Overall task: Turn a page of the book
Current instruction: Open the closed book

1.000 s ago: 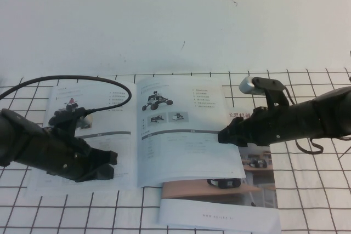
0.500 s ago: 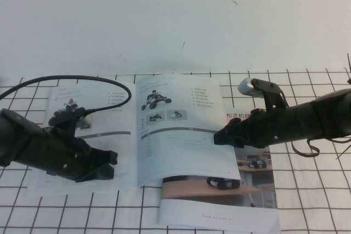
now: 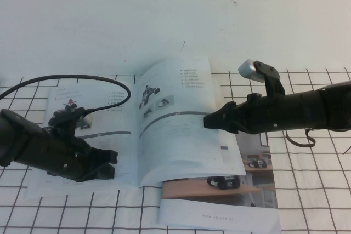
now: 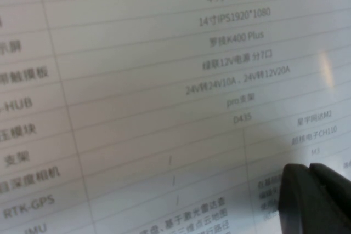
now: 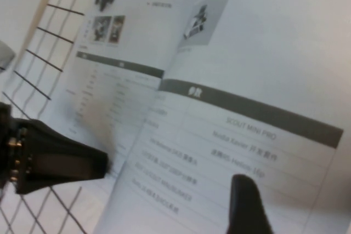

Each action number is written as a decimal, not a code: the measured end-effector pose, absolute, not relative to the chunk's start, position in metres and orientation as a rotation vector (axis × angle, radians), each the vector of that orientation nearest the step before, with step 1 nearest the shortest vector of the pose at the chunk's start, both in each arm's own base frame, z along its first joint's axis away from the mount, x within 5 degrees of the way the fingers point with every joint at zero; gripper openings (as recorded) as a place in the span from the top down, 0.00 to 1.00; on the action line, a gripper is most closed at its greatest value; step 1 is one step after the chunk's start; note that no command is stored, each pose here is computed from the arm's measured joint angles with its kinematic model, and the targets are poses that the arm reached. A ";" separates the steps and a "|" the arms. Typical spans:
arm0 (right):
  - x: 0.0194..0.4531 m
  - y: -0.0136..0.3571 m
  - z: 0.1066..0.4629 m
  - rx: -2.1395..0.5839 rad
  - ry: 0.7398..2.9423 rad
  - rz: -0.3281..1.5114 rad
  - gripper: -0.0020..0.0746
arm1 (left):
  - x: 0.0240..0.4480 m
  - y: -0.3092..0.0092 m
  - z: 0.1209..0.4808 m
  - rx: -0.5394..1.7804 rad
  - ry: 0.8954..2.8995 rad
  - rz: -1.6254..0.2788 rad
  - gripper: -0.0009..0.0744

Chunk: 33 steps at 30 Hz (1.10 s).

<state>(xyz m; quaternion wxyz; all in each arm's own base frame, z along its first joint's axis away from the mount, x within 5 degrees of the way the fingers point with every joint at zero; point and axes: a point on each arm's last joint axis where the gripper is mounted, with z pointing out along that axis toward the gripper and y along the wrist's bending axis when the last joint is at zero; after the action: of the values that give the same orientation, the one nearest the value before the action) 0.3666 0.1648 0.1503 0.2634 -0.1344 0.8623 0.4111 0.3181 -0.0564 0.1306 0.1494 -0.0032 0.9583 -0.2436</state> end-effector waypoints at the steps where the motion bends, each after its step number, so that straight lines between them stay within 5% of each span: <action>1: 0.367 0.166 0.152 -0.366 2.316 1.130 0.46 | 0.318 -0.057 0.131 -0.011 2.754 -0.703 0.99; 13: 0.365 0.171 0.161 -0.380 2.220 1.246 0.46 | 0.324 -0.063 0.141 -0.003 2.735 -0.807 0.99; 21: 0.364 0.172 0.162 -0.398 2.205 1.278 0.46 | 0.346 -0.073 0.214 0.194 2.547 -0.926 0.99; 33: 0.361 0.175 0.165 -0.425 2.181 1.337 0.46 | 0.300 -0.089 0.312 0.886 2.205 -0.511 0.99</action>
<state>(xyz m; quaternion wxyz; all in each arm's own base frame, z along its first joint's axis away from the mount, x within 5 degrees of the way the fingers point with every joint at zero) 0.3609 0.1748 0.1652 0.2708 -0.1579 0.8095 0.4964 0.2999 -0.0891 0.3122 0.3480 0.3419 0.8504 -0.1970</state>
